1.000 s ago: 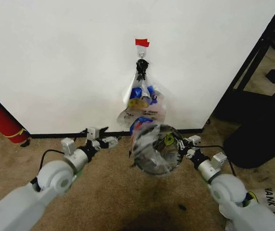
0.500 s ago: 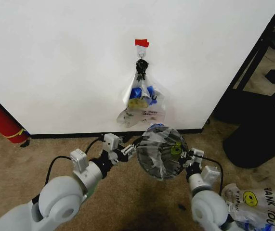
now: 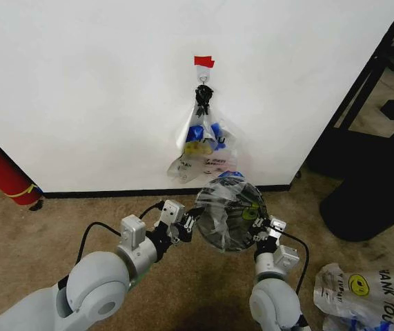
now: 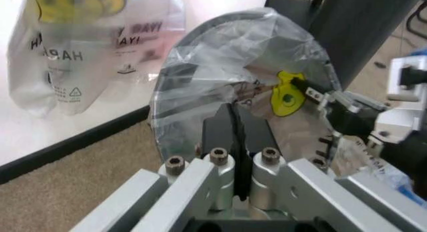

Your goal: Pick up the garbage bag from the wall and place it over the trash bin.

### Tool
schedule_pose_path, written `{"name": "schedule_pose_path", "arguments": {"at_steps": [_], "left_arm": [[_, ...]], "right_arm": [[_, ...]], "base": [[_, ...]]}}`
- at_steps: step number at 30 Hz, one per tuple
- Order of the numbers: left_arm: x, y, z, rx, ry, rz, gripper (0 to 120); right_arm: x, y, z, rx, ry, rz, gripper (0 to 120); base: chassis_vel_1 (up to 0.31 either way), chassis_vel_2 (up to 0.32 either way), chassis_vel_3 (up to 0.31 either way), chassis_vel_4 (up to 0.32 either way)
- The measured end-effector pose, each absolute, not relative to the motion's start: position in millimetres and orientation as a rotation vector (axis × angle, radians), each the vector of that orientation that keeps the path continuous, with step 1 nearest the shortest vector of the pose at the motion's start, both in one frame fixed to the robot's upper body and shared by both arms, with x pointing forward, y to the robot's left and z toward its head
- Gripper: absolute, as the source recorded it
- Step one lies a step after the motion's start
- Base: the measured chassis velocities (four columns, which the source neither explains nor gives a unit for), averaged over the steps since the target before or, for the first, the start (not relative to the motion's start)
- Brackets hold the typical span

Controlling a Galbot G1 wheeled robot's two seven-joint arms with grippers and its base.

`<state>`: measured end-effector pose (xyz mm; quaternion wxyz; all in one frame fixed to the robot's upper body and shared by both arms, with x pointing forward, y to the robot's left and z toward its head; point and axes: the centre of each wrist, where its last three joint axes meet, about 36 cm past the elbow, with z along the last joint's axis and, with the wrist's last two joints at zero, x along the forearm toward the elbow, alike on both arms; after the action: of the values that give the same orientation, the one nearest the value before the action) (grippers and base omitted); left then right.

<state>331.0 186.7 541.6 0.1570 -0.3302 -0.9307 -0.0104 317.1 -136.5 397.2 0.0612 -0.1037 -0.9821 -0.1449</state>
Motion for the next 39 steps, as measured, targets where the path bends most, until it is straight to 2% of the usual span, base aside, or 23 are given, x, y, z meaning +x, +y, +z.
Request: {"name": "schedule_pose_path", "arguments": {"at_steps": [7,13,16,22,39], "left_arm": [[346.3,166.8,533.2,-0.959,-2.61,-0.042,0],[371.7,138.6,511.0,-0.927,-2.467,0.101,0],[378.7,132.1,504.7,-0.913,-2.453,0.098,0],[408.7,105.0,478.0,-0.86,-2.467,0.003,0],[450.4,66.5,456.3,-0.797,-2.457,-0.106,0]], "right_arm": [[310.5,-122.0,394.8,-0.311,-2.985,-0.43,0],[308.0,-114.5,391.6,-0.309,-2.987,-0.412,0],[307.9,-114.0,390.3,-0.313,-2.99,-0.403,0],[304.2,-114.9,387.7,-0.322,-3.012,-0.364,0],[302.2,-110.9,388.5,-0.303,-3.035,-0.347,0]], "base": [[0.0,0.0,0.0,0.0],[0.0,0.0,0.0,0.0],[0.0,0.0,0.0,0.0],[0.0,0.0,0.0,0.0],[0.0,0.0,0.0,0.0]]}}
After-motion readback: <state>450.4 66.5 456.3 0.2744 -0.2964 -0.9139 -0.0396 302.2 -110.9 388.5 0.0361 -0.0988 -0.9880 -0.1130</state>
